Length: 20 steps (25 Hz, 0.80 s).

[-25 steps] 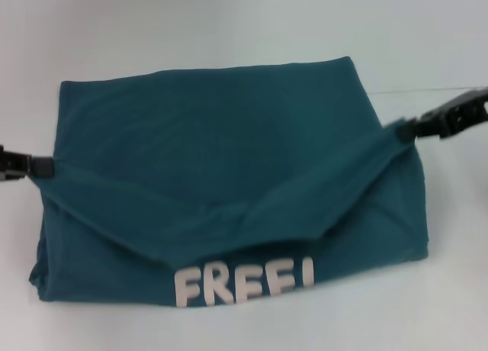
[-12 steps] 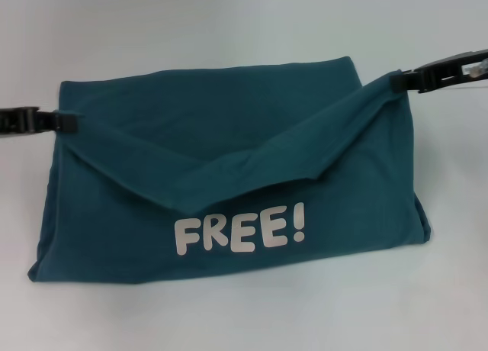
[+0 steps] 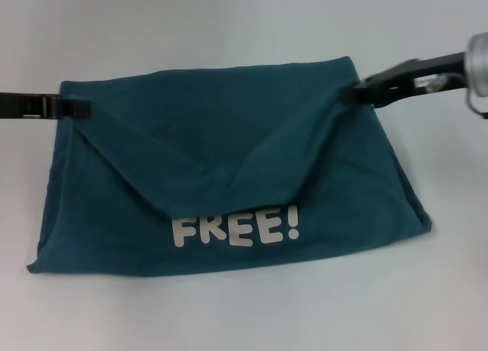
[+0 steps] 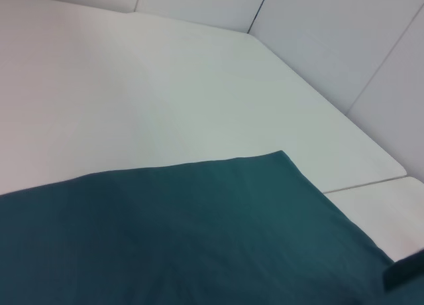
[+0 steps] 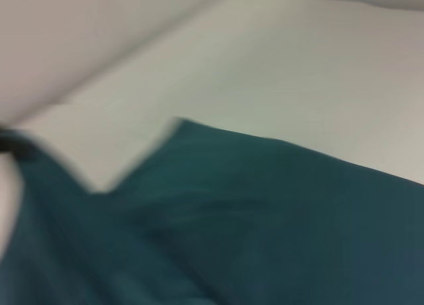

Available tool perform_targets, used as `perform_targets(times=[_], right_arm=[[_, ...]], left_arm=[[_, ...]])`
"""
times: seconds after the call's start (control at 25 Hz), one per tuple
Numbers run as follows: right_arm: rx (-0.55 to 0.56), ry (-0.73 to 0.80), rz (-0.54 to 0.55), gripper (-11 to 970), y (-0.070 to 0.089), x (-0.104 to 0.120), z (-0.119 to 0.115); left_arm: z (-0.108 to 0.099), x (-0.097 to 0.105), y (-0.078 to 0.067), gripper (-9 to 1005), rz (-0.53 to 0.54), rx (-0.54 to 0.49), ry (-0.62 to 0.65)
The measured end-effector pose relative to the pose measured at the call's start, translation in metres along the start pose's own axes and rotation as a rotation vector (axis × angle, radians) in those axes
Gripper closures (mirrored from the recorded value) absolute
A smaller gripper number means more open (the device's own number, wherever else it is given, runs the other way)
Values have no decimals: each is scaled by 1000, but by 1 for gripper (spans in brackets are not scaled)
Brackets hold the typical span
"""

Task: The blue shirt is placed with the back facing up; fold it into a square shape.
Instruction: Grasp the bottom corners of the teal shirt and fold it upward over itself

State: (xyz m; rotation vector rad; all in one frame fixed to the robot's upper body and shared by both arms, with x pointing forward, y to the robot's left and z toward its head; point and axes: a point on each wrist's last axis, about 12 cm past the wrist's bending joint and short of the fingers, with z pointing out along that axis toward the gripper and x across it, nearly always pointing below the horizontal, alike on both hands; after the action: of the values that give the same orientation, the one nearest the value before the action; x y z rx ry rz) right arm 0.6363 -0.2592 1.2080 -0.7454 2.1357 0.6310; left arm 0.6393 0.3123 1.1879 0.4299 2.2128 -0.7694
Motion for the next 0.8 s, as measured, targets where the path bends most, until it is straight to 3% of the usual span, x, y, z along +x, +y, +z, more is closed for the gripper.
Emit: perform_targets(times=[0.16,0.24,0.52,0.8], right_arm=[[-187,1,-106,912,23,-11,18],[-201,28,-121,910,25,-13,26],[37,83,13,904,-11,12,36],[183,80,111,897,-32,30,38]], left_arm=[[-2,0,2,970,0,-6,-5],[-2,1,2,970,-2,-7,-5],[1,6,2,969,-12,-1,5],[10,8,3,969,-11,-32,6]])
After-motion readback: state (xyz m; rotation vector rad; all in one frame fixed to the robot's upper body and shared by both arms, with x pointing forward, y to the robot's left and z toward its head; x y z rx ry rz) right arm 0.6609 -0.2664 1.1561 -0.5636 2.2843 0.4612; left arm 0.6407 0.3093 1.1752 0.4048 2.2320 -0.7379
